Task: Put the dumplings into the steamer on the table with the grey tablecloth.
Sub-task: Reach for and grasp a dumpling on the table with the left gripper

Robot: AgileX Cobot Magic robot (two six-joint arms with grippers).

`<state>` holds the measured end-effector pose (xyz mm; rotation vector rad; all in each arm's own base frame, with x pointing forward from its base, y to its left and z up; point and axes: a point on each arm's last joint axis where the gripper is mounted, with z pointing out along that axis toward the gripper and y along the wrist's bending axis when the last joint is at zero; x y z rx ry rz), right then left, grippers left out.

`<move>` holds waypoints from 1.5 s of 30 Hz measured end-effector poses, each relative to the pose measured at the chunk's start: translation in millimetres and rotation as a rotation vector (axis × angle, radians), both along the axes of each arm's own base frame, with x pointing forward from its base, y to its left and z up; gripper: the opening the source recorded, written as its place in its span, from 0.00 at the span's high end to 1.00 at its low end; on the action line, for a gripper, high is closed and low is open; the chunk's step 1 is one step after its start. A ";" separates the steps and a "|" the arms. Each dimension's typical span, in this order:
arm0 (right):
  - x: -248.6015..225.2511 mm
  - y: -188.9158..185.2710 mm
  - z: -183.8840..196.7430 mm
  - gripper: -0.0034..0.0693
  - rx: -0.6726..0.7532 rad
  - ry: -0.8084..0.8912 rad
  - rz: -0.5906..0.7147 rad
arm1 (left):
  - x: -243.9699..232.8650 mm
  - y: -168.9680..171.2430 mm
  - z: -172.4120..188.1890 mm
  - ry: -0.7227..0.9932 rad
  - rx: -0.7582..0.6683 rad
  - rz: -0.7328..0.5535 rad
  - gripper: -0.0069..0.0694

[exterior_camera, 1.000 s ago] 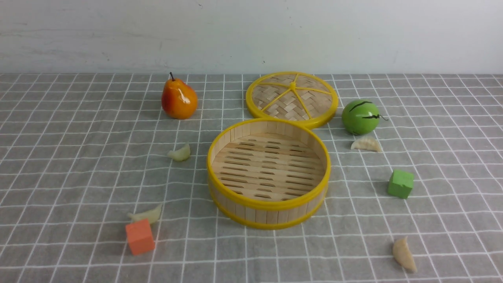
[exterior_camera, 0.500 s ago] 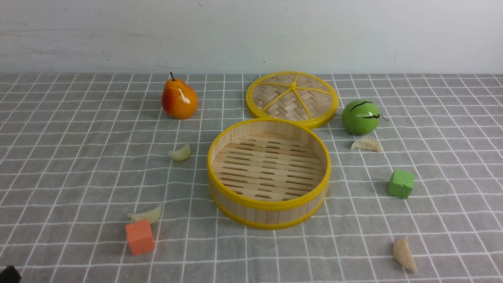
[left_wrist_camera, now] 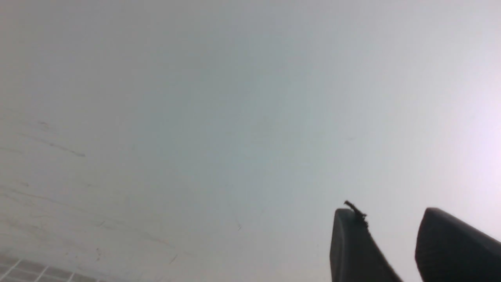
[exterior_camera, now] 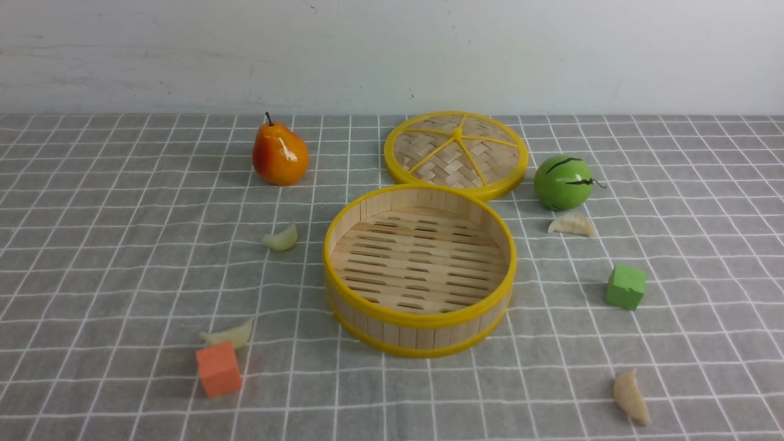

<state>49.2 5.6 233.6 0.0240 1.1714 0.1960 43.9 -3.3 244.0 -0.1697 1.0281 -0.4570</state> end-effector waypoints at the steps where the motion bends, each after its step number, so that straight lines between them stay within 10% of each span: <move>1: 0.0 0.0 0.1 0.81 0.000 -0.001 0.000 | -0.3 0.1 0.7 -0.004 -0.009 -0.004 0.61; 9: 8.7 0.6 20.9 0.96 -0.009 0.033 -0.002 | -2.1 -0.2 43.7 0.037 0.008 -0.003 0.93; 19: 74.5 2.0 60.0 0.96 -0.077 0.485 -0.035 | 72.0 -8.5 83.2 0.422 0.050 -0.009 0.93; 27: 138.0 24.2 47.2 0.96 -0.264 1.073 0.059 | 172.4 -21.7 91.0 1.046 0.170 -0.041 0.93; 38: 153.2 58.4 25.4 0.96 -0.345 1.189 0.221 | 303.8 -61.1 78.9 1.336 0.366 -0.343 0.91; 45: 152.9 59.0 25.9 0.96 -0.344 1.194 0.226 | 365.4 -108.3 50.5 1.457 0.650 -0.402 0.72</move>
